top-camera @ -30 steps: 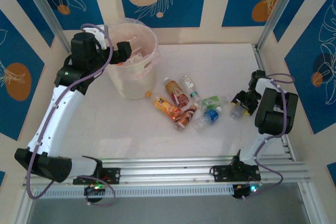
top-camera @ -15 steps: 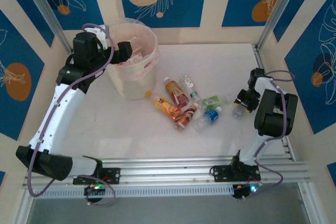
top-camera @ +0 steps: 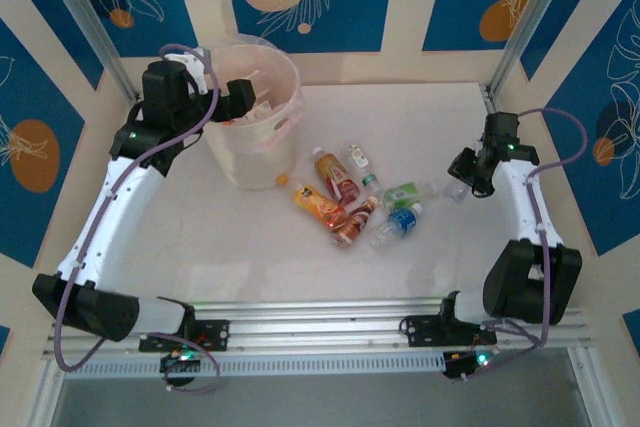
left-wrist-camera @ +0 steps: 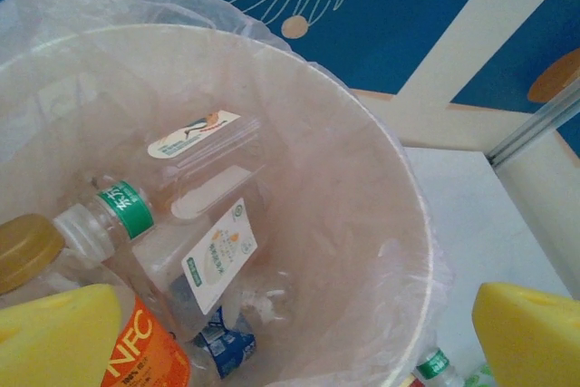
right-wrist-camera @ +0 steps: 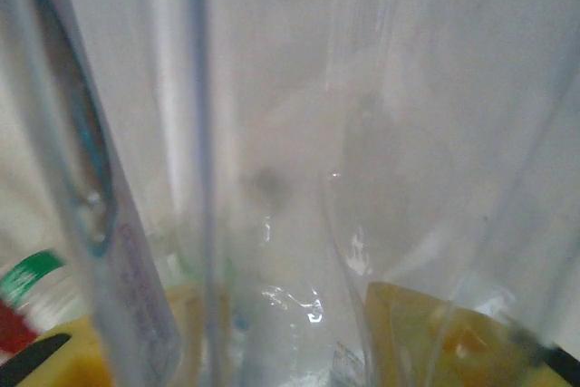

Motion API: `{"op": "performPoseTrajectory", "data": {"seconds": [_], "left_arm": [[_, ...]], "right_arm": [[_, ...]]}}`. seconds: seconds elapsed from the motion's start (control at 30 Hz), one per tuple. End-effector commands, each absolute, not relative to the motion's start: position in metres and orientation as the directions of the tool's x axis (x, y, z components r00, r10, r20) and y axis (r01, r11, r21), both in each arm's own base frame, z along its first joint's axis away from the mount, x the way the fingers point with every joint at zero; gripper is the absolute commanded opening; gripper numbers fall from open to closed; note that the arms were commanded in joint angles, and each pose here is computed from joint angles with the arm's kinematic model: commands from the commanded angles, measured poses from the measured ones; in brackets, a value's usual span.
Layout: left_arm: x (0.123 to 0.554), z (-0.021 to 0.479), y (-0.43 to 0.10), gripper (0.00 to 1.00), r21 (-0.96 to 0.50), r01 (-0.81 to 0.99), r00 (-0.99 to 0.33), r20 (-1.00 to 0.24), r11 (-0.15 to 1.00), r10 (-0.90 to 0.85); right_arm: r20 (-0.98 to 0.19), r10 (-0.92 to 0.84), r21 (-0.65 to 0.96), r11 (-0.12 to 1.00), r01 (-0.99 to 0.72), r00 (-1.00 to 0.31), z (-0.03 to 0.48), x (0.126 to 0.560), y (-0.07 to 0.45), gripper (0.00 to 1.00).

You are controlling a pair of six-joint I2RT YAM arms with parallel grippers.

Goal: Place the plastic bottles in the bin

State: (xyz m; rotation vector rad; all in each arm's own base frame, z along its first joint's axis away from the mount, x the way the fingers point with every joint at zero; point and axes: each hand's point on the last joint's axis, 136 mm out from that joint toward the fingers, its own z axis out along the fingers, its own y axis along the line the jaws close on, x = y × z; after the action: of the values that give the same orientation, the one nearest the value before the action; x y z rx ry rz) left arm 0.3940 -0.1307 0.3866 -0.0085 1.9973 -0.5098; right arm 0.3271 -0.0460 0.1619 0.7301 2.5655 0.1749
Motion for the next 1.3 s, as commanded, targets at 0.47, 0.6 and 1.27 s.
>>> {"op": "performPoseTrajectory", "data": {"seconds": [0.47,0.6,1.27], "left_arm": [[0.372,0.415,-0.243,1.0,-0.484,0.537,-0.519,-0.835,0.692,-0.181],[0.352,0.427,-0.295,0.99,-0.463,0.663,-0.507,-0.856,0.588,-0.102],[0.315,0.427,-0.375,0.99,-0.451,0.83,-0.495,-0.867,0.328,0.06]], "right_arm": [[-0.762,0.18,0.482,0.799,-0.359,-0.622,0.297,0.328,0.151,0.31],[-0.788,0.139,0.477,0.754,-0.451,-0.6,0.305,0.322,0.178,0.31],[-0.859,0.053,0.452,0.545,-0.707,-0.509,0.339,0.287,0.244,0.35]]}}
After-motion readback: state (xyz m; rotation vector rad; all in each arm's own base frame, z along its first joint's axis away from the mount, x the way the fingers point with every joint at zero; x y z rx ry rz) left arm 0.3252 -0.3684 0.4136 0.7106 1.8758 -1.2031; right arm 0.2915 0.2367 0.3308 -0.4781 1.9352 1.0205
